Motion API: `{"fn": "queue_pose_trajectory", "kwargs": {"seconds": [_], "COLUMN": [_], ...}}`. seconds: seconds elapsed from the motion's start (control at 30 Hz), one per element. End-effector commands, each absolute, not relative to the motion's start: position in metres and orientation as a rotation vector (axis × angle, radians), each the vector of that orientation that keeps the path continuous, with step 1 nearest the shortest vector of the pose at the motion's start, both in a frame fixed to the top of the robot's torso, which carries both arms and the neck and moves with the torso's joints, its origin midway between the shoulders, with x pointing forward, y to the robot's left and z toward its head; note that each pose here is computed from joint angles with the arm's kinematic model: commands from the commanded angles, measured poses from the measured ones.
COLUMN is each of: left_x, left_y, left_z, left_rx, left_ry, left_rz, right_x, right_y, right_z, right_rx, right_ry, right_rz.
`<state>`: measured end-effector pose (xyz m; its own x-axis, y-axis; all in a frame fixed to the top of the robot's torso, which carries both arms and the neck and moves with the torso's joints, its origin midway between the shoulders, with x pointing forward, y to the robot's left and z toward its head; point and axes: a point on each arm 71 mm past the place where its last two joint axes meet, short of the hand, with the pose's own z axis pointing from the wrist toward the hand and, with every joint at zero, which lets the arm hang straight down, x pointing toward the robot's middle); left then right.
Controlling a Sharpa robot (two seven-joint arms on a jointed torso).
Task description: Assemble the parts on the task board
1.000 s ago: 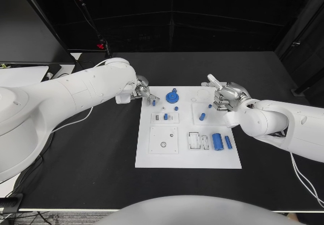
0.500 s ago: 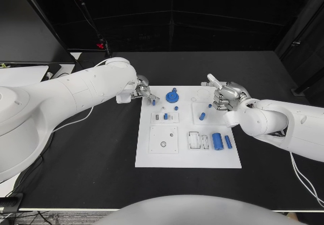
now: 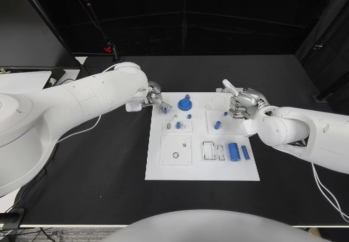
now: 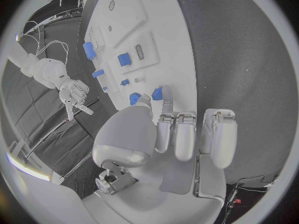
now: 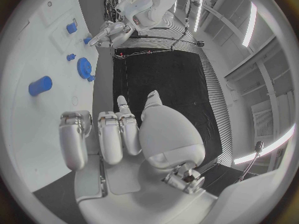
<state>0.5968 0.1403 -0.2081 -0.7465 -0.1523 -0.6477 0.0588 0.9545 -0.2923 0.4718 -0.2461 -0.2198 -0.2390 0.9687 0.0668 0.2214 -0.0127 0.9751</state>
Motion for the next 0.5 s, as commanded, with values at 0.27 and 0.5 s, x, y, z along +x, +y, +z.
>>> {"fn": "queue_pose_trajectory", "kwargs": {"seconds": [0.27, 0.5], "left_x": [0.5966, 0.5966], "left_y": [0.1397, 0.1394], "left_z": [-0.2079, -0.208], "left_rx": [-0.063, -0.066], "left_ry": [2.39, 2.385], "left_rz": [-0.372, -0.372], "right_x": [0.4716, 0.4718], "right_y": [-0.245, -0.2446], "right_z": [-0.2187, -0.2187], "right_rx": [1.267, 1.267], "right_ry": [1.543, 1.544], "right_rz": [1.323, 1.324]}}
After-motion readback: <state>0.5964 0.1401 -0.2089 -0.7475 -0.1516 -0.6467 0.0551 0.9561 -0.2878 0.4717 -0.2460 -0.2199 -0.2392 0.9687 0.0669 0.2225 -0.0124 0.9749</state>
